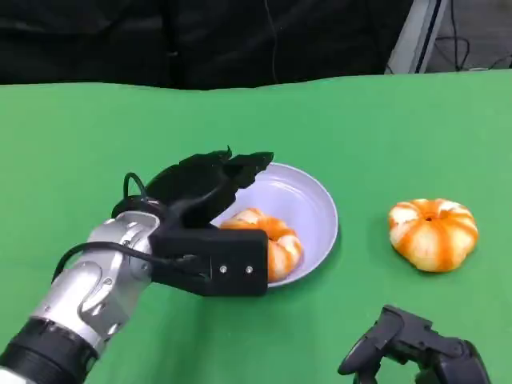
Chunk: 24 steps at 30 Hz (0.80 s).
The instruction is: Grasp the bread from the table and place it into the plate.
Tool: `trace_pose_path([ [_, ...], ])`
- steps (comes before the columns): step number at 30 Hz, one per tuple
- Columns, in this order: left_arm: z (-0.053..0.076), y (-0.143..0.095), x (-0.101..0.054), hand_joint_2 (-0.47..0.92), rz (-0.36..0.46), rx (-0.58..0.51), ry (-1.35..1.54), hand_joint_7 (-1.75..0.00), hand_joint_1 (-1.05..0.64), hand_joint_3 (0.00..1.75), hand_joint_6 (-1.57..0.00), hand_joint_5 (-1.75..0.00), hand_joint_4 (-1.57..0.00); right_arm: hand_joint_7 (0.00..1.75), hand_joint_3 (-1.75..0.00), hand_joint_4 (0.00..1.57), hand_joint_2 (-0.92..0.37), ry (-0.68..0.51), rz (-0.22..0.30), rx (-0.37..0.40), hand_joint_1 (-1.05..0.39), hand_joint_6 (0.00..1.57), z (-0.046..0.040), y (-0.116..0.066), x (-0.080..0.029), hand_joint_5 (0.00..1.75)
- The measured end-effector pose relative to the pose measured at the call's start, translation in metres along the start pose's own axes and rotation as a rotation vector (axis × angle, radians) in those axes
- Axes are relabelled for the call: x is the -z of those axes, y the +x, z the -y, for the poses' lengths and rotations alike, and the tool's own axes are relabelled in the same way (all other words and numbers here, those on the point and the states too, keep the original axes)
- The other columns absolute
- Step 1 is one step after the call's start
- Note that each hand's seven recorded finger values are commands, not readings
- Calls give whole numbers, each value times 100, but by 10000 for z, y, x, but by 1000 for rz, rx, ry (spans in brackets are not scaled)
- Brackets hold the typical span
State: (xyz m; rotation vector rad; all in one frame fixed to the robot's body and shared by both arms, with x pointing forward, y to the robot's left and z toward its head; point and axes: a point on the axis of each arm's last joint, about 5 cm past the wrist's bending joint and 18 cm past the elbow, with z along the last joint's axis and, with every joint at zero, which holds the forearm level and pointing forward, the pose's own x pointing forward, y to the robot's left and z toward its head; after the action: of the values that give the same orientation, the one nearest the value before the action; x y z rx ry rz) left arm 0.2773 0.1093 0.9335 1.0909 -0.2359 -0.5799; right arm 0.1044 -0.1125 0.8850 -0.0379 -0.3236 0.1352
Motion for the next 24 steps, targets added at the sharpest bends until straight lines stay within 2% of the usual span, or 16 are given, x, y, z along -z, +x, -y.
trace_pose_path([
  [1, -3, -113, 32, 92, 33, -52, -87, -20, -54, 15, -49, -82, -33, 133, -145, 81, -31, 0, 3, 2, 2, 85, 1, 4, -3, 163],
  [2, 7, -255, 50, 92, 81, -127, -196, -22, -49, 11, -55, -97, -35, 133, -145, 81, -31, 1, 0, 4, 2, 85, 0, -2, -1, 163],
  [4, 53, -569, 111, 92, 135, -266, -369, -24, -44, 8, -60, -110, -36, 133, -146, 82, -30, 2, -1, 8, 2, 85, 0, -2, -1, 163],
  [6, 90, -919, 212, 92, 121, -409, -496, -24, -43, 7, -61, -113, -36, 133, -146, 82, -30, 0, 2, 10, 2, 85, 3, 3, -1, 162],
  [9, 93, -1087, 298, 92, 70, -462, -521, -25, -43, 7, -62, -114, -36, 133, -146, 82, -30, -5, 11, 8, 2, 85, 5, 24, -3, 162],
  [15, 65, -1082, 242, 92, 106, -480, -529, -25, -42, 7, -63, -115, -37, 133, -146, 82, -30, -5, 0, 10, 2, 85, 1, -7, 0, 162],
  [24, 65, -1081, 240, 92, 108, -478, -530, -25, -42, 7, -63, -116, -37, 134, -146, 82, -30, -5, 7, 8, 2, 85, 2, 9, -2, 162],
])
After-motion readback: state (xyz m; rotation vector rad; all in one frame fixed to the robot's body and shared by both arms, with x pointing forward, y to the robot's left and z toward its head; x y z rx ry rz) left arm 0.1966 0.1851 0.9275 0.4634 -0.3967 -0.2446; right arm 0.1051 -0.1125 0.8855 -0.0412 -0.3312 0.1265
